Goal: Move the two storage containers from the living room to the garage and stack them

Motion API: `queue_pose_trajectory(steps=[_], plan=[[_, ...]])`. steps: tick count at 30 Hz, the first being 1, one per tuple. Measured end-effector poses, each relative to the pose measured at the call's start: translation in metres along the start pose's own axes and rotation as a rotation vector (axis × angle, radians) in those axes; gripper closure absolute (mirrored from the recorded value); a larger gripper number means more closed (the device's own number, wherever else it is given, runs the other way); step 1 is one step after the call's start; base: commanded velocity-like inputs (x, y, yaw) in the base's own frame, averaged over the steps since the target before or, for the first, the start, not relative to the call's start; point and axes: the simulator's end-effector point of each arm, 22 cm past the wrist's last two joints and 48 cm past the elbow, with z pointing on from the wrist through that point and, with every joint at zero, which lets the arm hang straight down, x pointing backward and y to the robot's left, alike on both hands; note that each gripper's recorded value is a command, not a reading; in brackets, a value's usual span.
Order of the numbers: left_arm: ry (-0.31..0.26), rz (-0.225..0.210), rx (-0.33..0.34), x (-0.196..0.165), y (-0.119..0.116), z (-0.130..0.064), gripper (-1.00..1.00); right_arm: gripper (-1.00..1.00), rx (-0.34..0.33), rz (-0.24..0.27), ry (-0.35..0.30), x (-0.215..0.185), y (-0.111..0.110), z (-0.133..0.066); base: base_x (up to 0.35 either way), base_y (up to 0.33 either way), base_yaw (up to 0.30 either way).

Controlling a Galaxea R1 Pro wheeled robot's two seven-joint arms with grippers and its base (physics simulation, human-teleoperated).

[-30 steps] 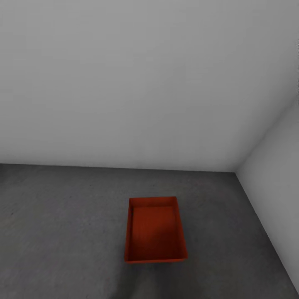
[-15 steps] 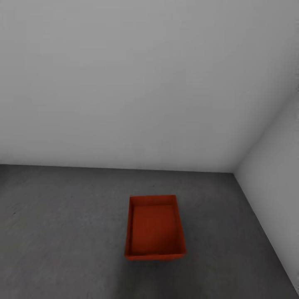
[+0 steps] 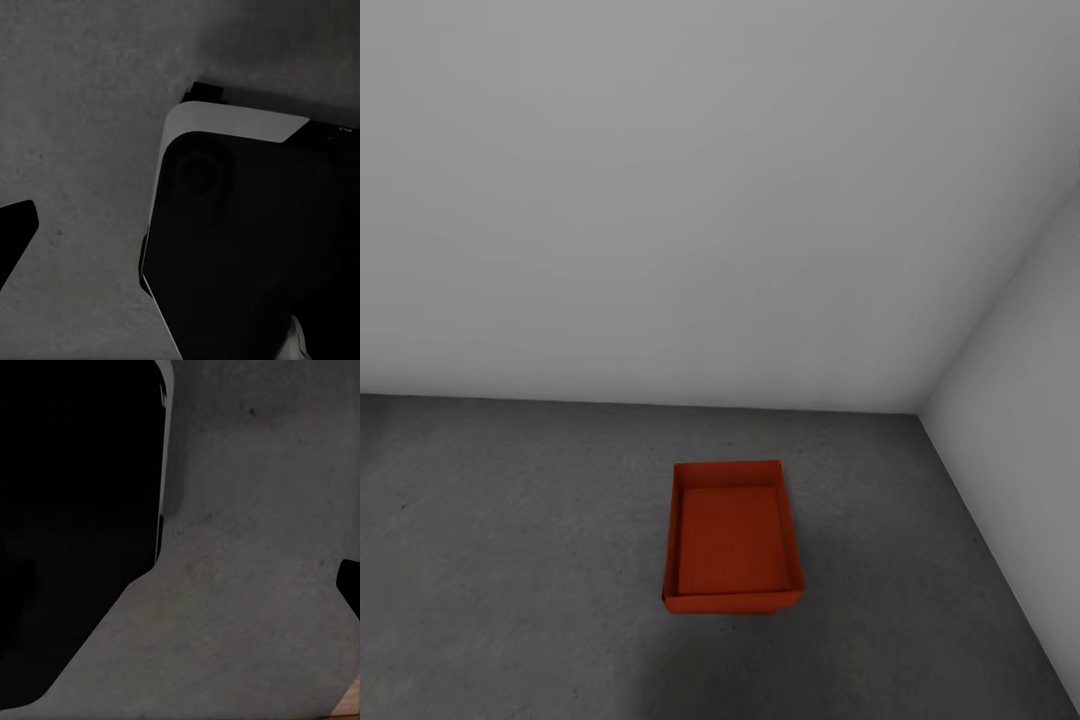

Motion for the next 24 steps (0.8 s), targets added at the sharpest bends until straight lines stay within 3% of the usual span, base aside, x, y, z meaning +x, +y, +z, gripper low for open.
queue_pose_trajectory(steps=[10,20,24], plan=[[-0.014,-0.002,0.003,-0.005,-0.001,-0.002,-1.00,-1.00,-0.001,0.003,-0.015,-0.006,0.001,-0.001,0.000,0.000,0.000],[0.044,0.007,-0.007,0.048,0.014,-0.002,-1.00,-1.00,-0.007,0.004,-0.025,-0.002,0.006,-0.003,0.000,0.000,0.000],[0.058,0.009,0.025,0.061,0.011,-0.003,-1.00,-1.00,-0.009,0.000,-0.022,0.004,0.008,-0.004,0.000,0.000,0.000]])
